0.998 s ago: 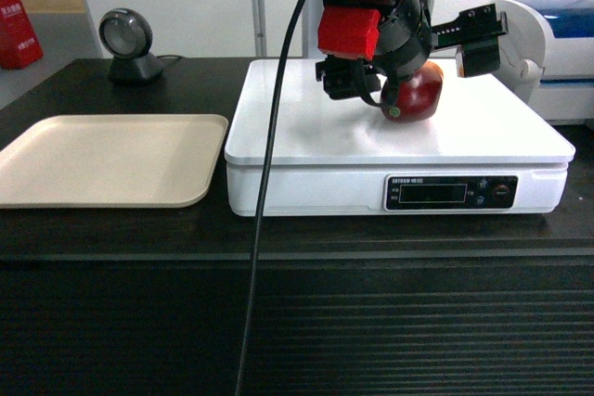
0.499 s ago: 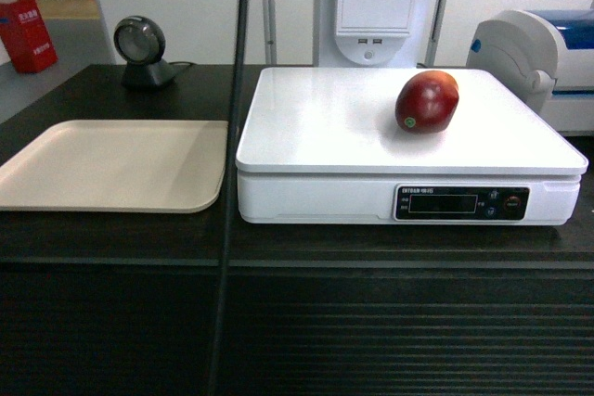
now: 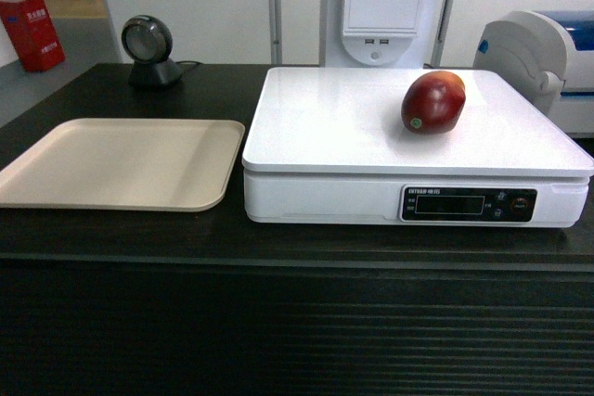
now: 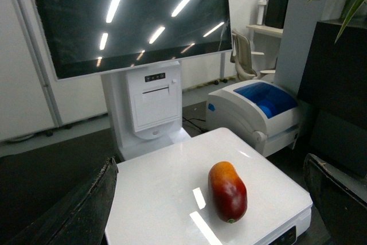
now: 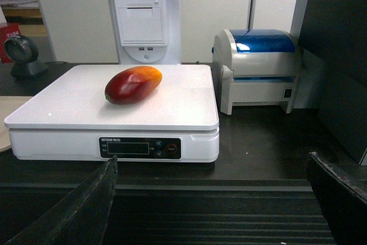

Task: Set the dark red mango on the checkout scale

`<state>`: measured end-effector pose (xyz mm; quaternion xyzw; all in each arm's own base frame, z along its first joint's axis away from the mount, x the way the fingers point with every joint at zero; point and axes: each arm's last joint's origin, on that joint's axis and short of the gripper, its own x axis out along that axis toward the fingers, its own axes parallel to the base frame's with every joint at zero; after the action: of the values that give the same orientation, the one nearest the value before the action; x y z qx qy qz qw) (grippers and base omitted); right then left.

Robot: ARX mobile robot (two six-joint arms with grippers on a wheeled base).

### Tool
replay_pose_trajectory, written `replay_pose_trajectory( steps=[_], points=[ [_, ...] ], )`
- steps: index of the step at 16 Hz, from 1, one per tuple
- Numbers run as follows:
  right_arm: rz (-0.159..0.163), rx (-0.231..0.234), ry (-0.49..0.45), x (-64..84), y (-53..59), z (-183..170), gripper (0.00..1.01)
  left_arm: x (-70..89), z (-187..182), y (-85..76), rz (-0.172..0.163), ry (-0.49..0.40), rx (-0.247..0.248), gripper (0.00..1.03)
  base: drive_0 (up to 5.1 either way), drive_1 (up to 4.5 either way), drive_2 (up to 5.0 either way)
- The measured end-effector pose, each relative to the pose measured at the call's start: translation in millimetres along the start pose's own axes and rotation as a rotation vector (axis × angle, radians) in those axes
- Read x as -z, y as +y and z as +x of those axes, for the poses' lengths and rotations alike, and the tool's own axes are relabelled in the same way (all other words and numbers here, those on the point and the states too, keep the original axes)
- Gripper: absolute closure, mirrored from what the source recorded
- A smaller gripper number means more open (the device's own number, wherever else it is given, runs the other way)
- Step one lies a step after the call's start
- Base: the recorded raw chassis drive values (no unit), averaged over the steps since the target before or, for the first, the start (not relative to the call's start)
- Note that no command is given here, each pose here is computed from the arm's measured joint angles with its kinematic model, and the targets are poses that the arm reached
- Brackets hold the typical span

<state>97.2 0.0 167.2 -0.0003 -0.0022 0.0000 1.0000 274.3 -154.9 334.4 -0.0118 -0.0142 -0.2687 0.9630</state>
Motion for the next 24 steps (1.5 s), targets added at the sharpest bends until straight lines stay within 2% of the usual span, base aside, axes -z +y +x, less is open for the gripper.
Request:
replay_pose_trajectory(
  steps=[2,3,4,5,6,7,8,11,14,16,17,18,20,24],
  points=[
    [0.0,0.0,0.0,0.0,0.0,0,0.03,-2.4,-23,12.2,0.026,-0.004,-0.046,0.05,0.0,0.0,0.0],
    [0.0,0.0,0.0,0.0,0.0,0,0.03,-4.4,-33,16.9,0.027,0.002,-0.104,0.07,0.0,0.0,0.0],
    [0.0,0.0,0.0,0.0,0.0,0,0.03,-0.9,-50,24.1,0.026,0.012,-0.296,0.18,0.0,0.0,0.0],
    [0.0,0.0,0.0,0.0,0.0,0,0.03,11.9,-73,33.6,0.028,0.023,-0.445,0.28,0.0,0.0,0.0],
    [0.0,0.0,0.0,0.0,0.0,0,0.03,27.7,-100,45.8,0.03,0.035,-0.531,0.41,0.0,0.0,0.0],
    [0.0,0.0,0.0,0.0,0.0,0,0.03,39.7,-121,53.4,0.029,0.039,-0.562,0.52,0.0,0.0,0.0],
    [0.0,0.0,0.0,0.0,0.0,0,0.03,55.5,-144,56.4,0.029,0.016,-0.561,0.68,0.0,0.0,0.0],
    [0.0,0.0,0.0,0.0,0.0,0,0.03,91.2,-167,57.9,0.022,0.034,-0.542,1.01,0.0,0.0,0.0],
    [0.0,0.0,0.0,0.0,0.0,0,0.03,110.8,-184,58.4,0.025,0.028,-0.55,1.01,0.0,0.0,0.0],
    [0.0,0.0,0.0,0.0,0.0,0,0.03,121.8,-193,58.9,0.024,0.034,-0.528,1.01,0.0,0.0,0.0],
    [0.0,0.0,0.0,0.0,0.0,0,0.03,126.9,-200,63.9,0.024,0.034,-0.547,1.01,0.0,0.0,0.0],
    [0.0,0.0,0.0,0.0,0.0,0,0.03,130.0,-204,64.2,0.024,0.032,-0.569,1.01,0.0,0.0,0.0],
    [0.0,0.0,0.0,0.0,0.0,0,0.03,135.8,-208,59.7,0.025,0.028,-0.541,1.01,0.0,0.0,0.0],
    [0.0,0.0,0.0,0.0,0.0,0,0.03,146.6,-216,55.3,0.023,0.035,-0.541,1.01,0.0,0.0,0.0]
  ],
)
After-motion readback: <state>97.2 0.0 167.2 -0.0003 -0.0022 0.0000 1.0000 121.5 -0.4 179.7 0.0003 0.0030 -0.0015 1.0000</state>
